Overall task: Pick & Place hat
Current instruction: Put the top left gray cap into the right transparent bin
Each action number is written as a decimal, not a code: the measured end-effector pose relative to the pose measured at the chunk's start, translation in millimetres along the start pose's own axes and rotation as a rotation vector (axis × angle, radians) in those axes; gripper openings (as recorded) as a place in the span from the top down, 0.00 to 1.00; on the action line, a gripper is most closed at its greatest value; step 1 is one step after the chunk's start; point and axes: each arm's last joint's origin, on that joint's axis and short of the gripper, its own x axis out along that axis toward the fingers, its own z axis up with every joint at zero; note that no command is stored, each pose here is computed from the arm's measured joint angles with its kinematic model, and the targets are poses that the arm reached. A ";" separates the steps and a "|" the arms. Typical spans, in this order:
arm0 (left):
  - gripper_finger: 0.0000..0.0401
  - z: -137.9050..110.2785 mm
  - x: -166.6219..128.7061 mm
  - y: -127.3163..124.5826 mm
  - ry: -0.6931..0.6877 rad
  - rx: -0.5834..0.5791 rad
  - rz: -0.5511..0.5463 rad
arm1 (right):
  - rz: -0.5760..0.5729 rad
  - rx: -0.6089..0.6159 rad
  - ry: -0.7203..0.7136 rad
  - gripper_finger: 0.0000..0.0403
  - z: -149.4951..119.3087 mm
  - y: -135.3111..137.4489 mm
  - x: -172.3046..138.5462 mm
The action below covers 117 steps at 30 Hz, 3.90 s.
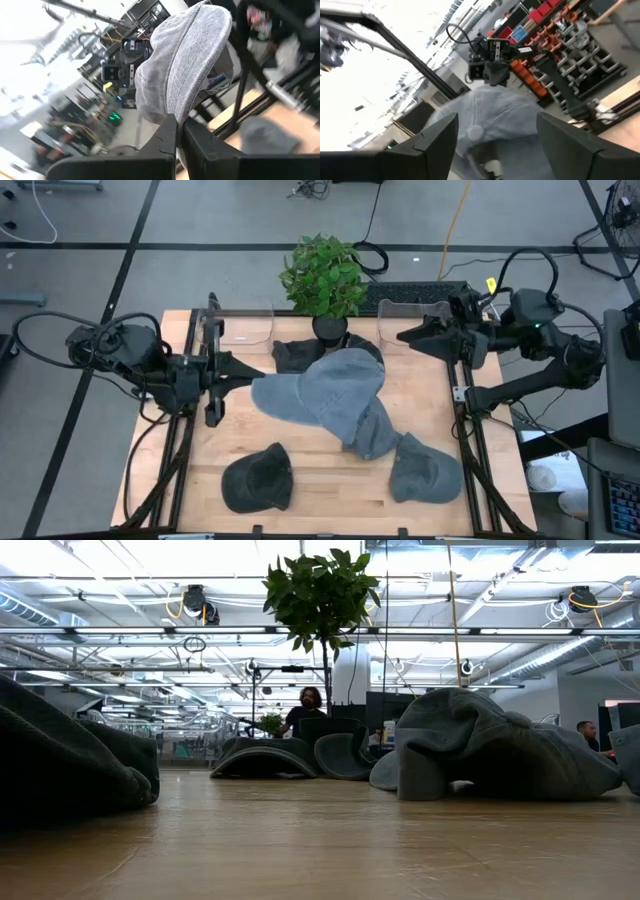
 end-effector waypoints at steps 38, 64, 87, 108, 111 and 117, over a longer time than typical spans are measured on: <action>0.98 -10.9 10.4 -8.5 0.174 0.548 -0.016 | 0.024 0.459 0.166 0.94 -14.4 -18.8 71.5; 0.69 -1.5 0.5 5.5 0.056 -0.411 0.147 | 0.082 0.202 0.238 0.94 -9.9 -5.5 40.1; 0.68 6.5 -9.8 14.4 -0.118 -1.257 0.094 | -0.307 -0.395 0.240 0.94 5.6 2.5 7.6; 0.68 1.5 -13.5 23.0 -0.106 -1.164 0.194 | -0.717 -0.860 0.510 0.94 38.6 -28.6 -36.6; 0.68 0.4 -13.9 24.6 -0.106 -1.162 0.205 | -0.787 -0.893 0.603 0.94 42.8 -42.6 -38.7; 0.68 -2.4 -12.9 27.2 -0.100 -1.158 0.225 | -0.838 -0.930 0.719 0.94 55.4 -64.1 -46.7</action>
